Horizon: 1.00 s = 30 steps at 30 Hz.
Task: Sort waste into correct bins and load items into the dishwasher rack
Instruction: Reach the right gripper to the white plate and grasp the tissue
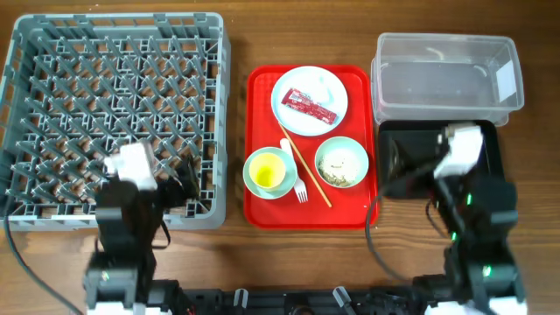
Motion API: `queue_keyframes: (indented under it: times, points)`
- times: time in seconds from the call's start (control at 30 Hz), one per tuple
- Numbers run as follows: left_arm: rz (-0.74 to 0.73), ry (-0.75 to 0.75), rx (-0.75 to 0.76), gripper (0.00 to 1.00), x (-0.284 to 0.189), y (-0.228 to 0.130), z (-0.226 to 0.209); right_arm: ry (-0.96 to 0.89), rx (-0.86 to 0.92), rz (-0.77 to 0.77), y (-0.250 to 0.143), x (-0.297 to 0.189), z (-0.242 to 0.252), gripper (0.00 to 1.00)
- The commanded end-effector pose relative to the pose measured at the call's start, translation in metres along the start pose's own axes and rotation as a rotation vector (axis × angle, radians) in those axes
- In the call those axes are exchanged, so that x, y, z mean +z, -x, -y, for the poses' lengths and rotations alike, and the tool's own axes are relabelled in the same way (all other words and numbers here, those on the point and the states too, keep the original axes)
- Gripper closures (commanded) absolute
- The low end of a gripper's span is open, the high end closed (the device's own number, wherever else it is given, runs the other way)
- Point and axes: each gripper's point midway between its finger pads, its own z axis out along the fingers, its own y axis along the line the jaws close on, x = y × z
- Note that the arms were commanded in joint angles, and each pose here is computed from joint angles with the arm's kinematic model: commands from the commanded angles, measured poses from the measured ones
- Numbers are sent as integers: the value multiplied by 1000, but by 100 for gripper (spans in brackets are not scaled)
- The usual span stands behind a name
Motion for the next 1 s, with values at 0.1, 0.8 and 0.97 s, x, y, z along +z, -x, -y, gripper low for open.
queue_keyframes:
  times: [0.1, 0.8, 0.97]
  points:
    - [-143, 31, -17, 0, 14, 23, 5, 55, -42, -290, 64, 36, -10, 0]
    - [-184, 35, -25, 0, 22, 16, 4, 127, -122, -471, 74, 128, -71, 0]
    - [-188, 35, -25, 0, 22, 15, 3, 85, -123, -483, 56, 177, -82, 0]
